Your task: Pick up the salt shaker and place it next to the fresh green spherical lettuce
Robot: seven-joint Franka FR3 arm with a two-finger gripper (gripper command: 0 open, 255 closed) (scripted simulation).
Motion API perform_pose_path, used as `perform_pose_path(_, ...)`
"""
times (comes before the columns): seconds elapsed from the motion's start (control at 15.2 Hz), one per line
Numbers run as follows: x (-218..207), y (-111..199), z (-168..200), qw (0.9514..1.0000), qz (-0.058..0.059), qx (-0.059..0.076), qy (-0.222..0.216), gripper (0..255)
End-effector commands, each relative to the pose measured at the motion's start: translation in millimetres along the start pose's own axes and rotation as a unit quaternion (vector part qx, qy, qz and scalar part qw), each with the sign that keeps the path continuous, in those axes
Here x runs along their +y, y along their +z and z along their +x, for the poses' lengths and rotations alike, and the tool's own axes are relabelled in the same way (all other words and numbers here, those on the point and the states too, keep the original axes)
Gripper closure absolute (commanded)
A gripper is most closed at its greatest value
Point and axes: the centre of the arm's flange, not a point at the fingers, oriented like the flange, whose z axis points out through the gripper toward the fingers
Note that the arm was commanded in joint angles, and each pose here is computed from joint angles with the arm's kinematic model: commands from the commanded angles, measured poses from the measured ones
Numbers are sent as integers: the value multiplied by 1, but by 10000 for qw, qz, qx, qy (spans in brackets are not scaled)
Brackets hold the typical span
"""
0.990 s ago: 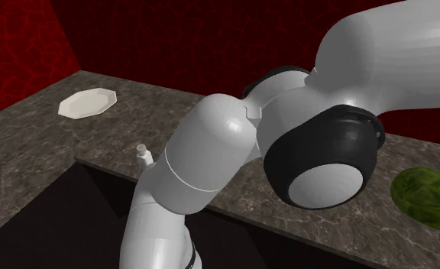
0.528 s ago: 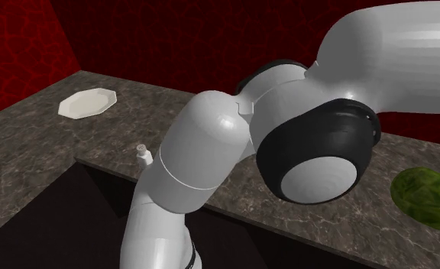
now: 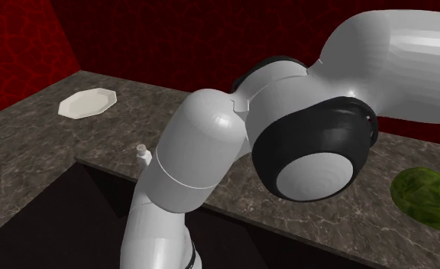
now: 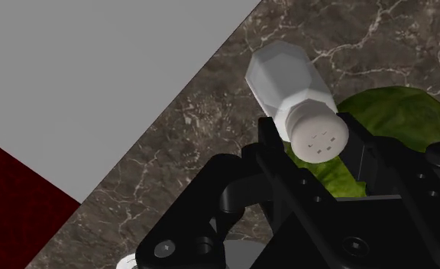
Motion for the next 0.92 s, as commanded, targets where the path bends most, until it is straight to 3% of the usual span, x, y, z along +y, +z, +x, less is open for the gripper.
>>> perform_pose_path(0.0,-1,11,0,10000,-1,3,0,255)
perform_pose_path(0.86,-7,79,0,10000,-1,3,0,255)
